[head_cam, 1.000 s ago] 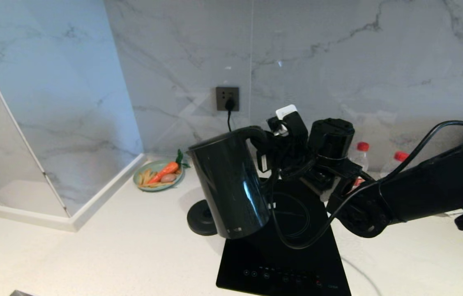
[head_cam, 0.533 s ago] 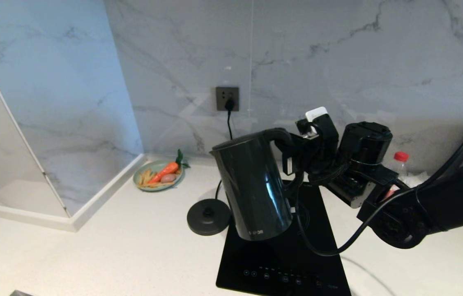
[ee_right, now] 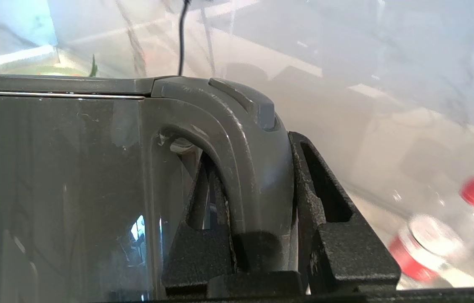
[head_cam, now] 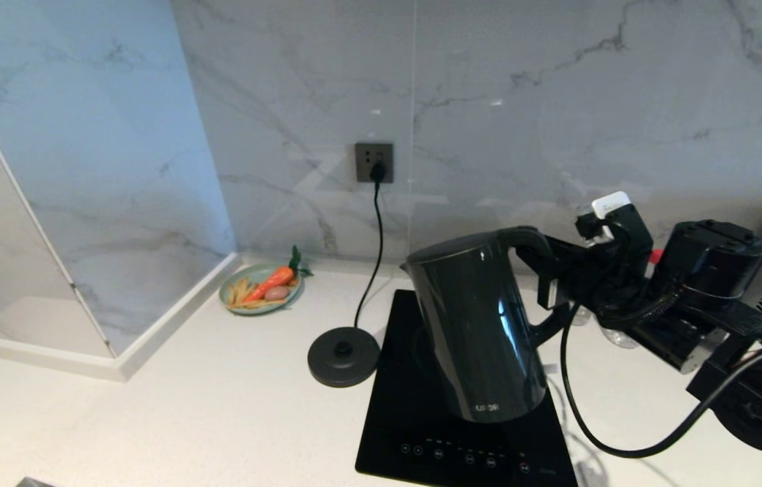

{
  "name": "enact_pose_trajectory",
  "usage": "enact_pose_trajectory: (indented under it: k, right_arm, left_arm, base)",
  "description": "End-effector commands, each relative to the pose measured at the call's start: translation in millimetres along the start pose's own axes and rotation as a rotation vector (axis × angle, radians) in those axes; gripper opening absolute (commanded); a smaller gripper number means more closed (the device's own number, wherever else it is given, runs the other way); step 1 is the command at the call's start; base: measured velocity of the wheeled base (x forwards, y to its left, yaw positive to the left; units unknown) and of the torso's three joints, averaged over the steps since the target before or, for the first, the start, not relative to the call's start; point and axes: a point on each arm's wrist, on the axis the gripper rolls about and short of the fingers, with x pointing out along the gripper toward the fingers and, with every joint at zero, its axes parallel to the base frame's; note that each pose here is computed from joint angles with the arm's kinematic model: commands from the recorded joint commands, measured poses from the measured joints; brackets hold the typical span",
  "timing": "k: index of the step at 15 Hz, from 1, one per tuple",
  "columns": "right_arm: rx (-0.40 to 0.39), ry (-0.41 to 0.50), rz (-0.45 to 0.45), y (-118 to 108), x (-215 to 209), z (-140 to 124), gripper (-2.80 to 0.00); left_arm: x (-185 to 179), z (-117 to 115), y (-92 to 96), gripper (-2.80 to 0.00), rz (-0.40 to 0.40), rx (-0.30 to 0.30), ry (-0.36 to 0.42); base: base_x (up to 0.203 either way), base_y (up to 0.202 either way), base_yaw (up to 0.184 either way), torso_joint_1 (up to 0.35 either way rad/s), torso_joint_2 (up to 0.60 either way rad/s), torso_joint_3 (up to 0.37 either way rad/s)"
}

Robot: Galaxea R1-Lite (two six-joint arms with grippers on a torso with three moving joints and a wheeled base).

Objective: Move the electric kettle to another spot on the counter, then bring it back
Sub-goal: Place it by the sink

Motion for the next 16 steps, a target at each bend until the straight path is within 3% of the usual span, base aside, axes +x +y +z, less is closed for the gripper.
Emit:
enact_pose_trajectory:
  k: [1, 16]
  right_arm:
    - [-0.005, -0.005, -0.035, -15, -16, -2, -2.8]
    - [0.002, 0.096, -0.135, -102, -100, -51, -2.8]
  left_arm:
    - [0, -1, 0.0, -2.8, 0.0, -0.001, 0.001]
    - [0, -1, 0.0, -2.8, 0.0, 0.0, 0.001]
  base:
    - [0.0, 0.0, 0.0, 0.0, 0.0, 0.0]
    - [0.0, 0.0, 0.0, 0.0, 0.0, 0.0]
